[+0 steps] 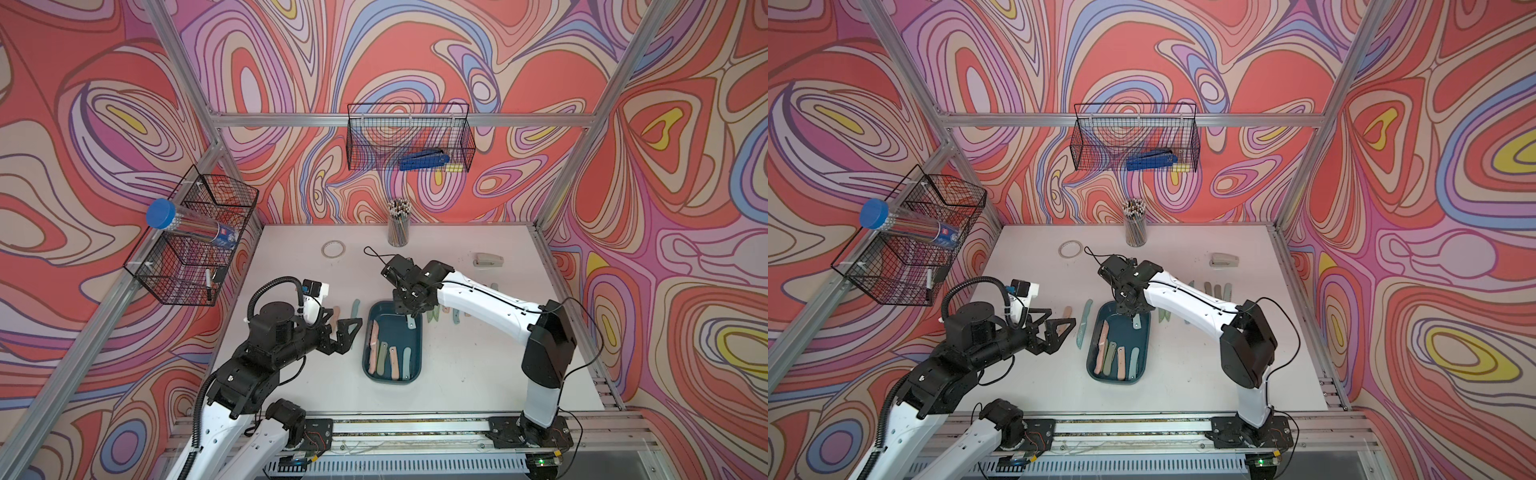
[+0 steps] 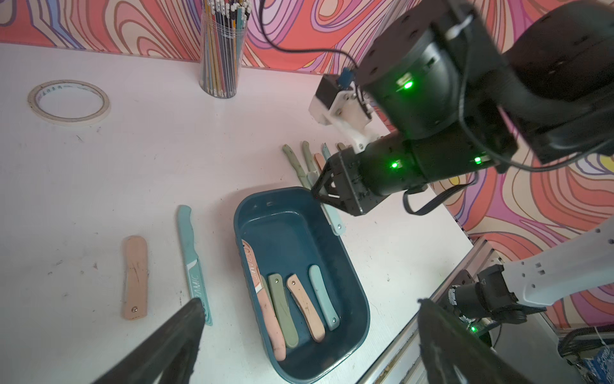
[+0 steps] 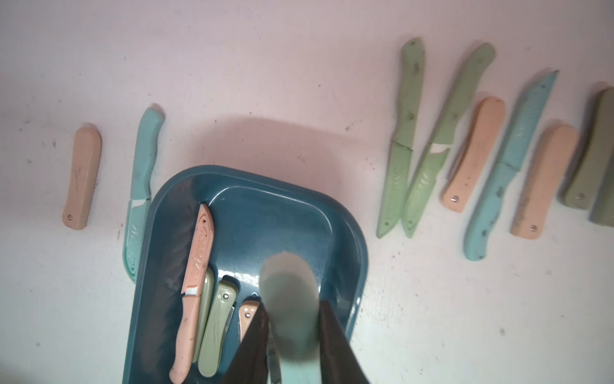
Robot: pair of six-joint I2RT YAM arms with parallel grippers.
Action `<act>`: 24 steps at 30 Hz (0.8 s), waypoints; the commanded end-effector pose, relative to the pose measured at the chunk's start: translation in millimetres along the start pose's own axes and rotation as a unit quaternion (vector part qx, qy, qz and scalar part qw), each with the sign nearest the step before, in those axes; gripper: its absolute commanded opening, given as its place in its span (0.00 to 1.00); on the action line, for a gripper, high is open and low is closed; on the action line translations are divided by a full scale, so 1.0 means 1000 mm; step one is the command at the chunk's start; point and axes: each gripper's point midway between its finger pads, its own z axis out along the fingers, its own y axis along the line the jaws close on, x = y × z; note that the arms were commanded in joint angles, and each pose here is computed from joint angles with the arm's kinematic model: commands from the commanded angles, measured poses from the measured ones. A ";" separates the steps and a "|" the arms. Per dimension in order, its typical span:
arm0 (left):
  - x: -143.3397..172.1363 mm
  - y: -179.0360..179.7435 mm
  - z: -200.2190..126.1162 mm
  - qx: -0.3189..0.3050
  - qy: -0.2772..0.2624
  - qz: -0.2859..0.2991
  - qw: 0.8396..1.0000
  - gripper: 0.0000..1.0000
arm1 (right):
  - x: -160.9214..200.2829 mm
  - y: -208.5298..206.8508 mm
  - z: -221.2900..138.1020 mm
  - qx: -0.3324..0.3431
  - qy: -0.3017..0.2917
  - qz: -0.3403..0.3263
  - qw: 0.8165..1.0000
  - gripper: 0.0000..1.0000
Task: Take the fruit knife out of the storage box
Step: Place the fruit knife at the center of the board.
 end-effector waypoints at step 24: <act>0.031 0.012 0.029 -0.038 0.100 -0.002 0.994 1.00 | 0.106 -0.067 0.069 0.036 0.096 0.095 0.990 0.13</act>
